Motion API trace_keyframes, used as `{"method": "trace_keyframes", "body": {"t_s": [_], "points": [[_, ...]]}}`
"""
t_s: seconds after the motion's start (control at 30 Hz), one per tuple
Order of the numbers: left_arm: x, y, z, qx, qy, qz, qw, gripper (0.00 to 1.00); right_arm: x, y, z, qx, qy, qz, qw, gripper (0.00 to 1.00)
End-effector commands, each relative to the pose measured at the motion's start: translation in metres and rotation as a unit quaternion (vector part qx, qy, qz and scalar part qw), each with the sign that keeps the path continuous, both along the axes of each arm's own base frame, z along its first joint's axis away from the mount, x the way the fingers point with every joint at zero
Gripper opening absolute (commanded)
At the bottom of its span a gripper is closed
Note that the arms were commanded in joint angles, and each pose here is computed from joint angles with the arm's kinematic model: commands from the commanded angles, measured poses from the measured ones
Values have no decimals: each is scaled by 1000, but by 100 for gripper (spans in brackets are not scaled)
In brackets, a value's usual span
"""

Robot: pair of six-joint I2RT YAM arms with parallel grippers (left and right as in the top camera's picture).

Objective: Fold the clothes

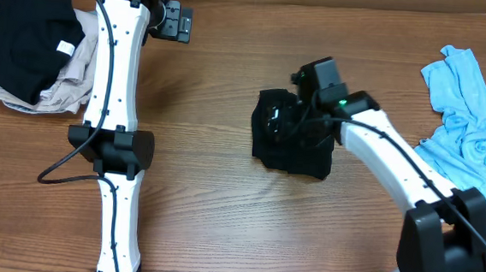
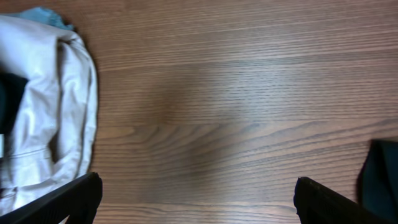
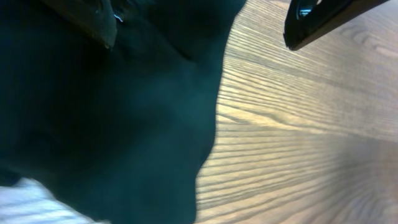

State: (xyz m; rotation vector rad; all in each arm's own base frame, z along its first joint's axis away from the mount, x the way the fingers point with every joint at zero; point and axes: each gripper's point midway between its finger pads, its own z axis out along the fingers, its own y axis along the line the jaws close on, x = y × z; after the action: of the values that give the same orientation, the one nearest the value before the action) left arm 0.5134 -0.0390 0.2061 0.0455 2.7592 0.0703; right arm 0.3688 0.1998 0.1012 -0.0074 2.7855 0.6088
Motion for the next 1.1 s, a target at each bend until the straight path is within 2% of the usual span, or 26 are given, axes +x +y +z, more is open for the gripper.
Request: {"method": "trace_keyframes", "body": {"t_s": [0.0, 0.07, 0.1, 0.2, 0.4, 0.6, 0.8, 1.07], "points": [[3, -11, -7, -33, 4, -6, 999, 100, 20, -25, 77, 22, -72, -46, 996, 93], [2, -23, -7, -54, 8, -32, 998, 100, 18, -44, 105, 24, -86, -66, 994, 95], [1, -28, -7, -61, 10, -45, 997, 100, 17, -54, 116, 25, -91, -76, 993, 100], [-5, -44, -7, -87, 19, -71, 994, 100, 9, -86, 140, 25, -100, -114, 988, 100], [-22, -73, -8, -137, 48, -99, 984, 100, -10, -126, 145, 35, -67, -161, 984, 100], [-28, -94, -8, -143, 56, -107, 982, 100, -26, -111, 146, 75, -44, -103, 991, 100], [-41, -134, -8, -145, 63, -145, 977, 100, -42, -121, 133, 44, -6, -116, 992, 100], [-50, -156, -11, -106, 62, -169, 978, 100, -40, -152, 129, 28, -1, -162, 986, 100]]}}
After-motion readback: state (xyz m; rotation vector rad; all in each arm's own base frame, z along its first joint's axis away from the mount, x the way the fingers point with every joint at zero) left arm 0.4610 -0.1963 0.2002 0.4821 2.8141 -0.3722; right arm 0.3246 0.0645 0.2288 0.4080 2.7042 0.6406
